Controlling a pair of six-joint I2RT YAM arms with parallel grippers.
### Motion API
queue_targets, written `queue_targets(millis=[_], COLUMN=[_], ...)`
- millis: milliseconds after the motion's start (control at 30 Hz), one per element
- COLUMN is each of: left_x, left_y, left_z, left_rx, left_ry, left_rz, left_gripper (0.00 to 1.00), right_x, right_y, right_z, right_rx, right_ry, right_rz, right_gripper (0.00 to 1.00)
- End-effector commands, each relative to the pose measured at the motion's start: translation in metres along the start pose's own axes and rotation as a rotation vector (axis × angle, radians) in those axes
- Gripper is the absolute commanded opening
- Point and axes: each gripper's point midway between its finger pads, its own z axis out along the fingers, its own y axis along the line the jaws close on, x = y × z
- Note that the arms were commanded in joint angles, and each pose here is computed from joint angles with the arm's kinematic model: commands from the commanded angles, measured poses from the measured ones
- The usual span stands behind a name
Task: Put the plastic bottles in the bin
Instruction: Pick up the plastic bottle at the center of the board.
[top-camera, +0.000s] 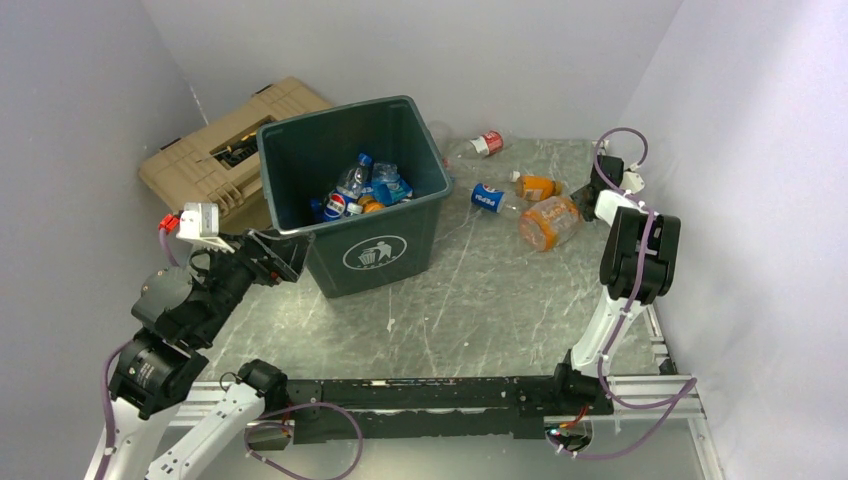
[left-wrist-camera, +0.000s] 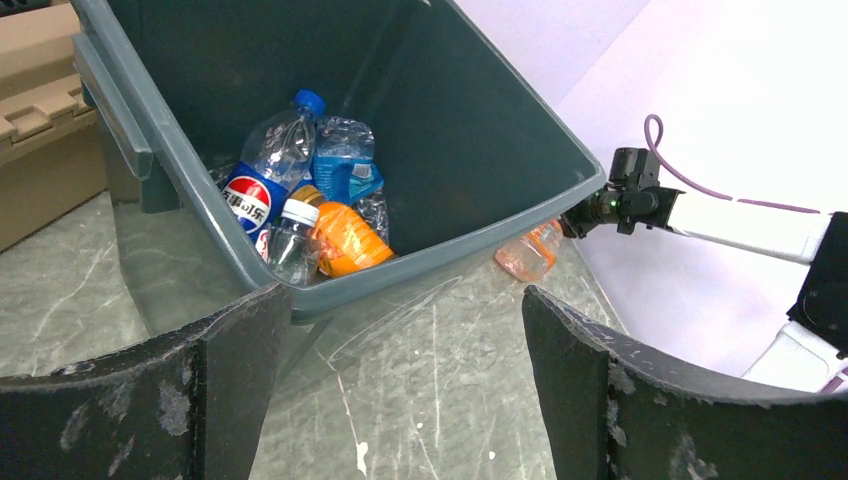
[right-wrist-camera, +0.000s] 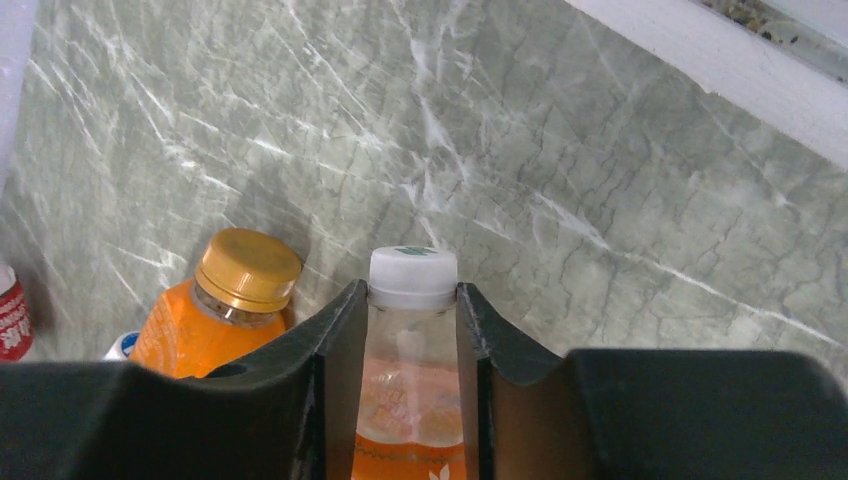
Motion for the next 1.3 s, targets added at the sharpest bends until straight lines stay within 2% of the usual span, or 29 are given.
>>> queue_targets(millis=[0, 100, 400, 600, 733, 833, 1100, 1267], left_x=[-0.004, -0.003, -0.013, -0.024, -0.027, -0.027, -0.024, -0.015], left_y=[-0.004, -0.006, -0.009, -0.011, -0.014, -0.017, -0.024, -0.036], left_z=[-0.001, -0.004, -0.023, -0.034, -0.039, -0.042, -0.045, -0.030], left_rx=[0.014, 0.024, 0.039, 0.037, 0.052, 0.063, 0.103, 0.154], left_ry=[-0.011, -0.007, -0.035, -0.058, -0.061, -0.058, -0.042, 0.024], left_rz=[-0.011, -0.020, -0.026, -0.010, -0.011, -0.019, -0.041, -0.040], left_gripper=[0.90, 0.90, 0.90, 0.91, 0.91, 0.91, 0.91, 0.96], right_x=[-0.011, -0.025, -0.048, -0.046, -0.035, -0.008, 0.042, 0.050], right_y=[0.006, 0.013, 0.005, 0.029, 0.050, 0.059, 0.038, 0.029], right_z=[-0.008, -0.023, -0.073, -0.136, -0.187, -0.229, -0.309, -0.352], right_rx=[-0.034, -0.060, -0.035, -0.142, -0.208, -0.273, -0.431, -0.575], right_ry=[-0.041, -0.083, -0.165, -0.238, -0.300, -0.327, -0.329, -0.295], right_rz=[-0.012, -0.022, -0.059, -0.058, -0.117, -0.181, -0.281, -0.324], right_gripper=[0.24, 0.00, 0.00, 0.00, 0.00, 0.00, 0.00, 0.00])
